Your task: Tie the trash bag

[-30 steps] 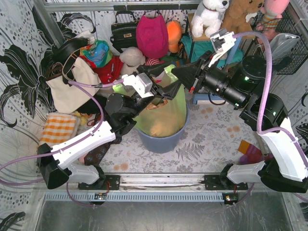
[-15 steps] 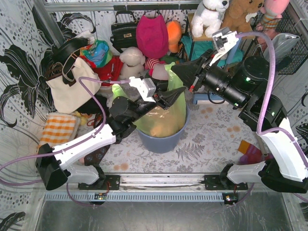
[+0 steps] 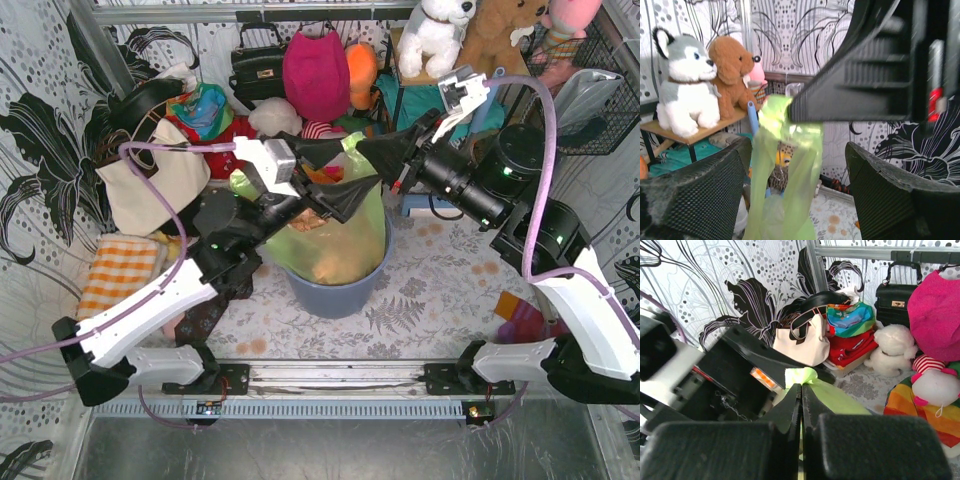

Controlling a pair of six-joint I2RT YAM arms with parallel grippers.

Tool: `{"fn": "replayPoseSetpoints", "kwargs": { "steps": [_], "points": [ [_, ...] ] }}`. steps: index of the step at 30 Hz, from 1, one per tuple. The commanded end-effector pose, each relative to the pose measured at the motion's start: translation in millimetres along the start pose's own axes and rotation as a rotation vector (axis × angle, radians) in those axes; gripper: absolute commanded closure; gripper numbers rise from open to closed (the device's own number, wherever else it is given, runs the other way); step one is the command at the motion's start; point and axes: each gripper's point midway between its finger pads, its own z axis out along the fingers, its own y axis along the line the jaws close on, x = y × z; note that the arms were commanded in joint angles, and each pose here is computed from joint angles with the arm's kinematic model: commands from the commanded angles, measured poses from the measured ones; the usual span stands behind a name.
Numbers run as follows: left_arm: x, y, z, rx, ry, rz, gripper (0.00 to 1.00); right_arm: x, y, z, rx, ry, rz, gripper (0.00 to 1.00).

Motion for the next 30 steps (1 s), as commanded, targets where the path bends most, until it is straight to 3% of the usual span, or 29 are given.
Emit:
{"fn": "replayPoseSetpoints", "kwargs": {
  "steps": [1,8,15,24,30],
  "points": [
    [-35,-8,-10,0.023,-0.01,0.003,0.14,-11,3,-9,-0.016,-0.054,0.013,1.0],
    [-40,-21,-28,0.087,0.053,0.035,0.11,-5,25,-18,-0.147,-0.05,0.017,1.0],
    [-32,-22,-21,0.105,0.07,0.052,0.1,-10,38,-22,-0.223,-0.068,0.015,1.0],
    [-54,-28,-16,0.14,-0.021,0.067,0.11,-1,41,-23,-0.249,-0.037,-0.001,1.0],
    [-59,-31,-17,0.15,-0.035,0.06,0.22,2,38,-23,-0.235,-0.034,-0.009,1.0]
  ]
}}
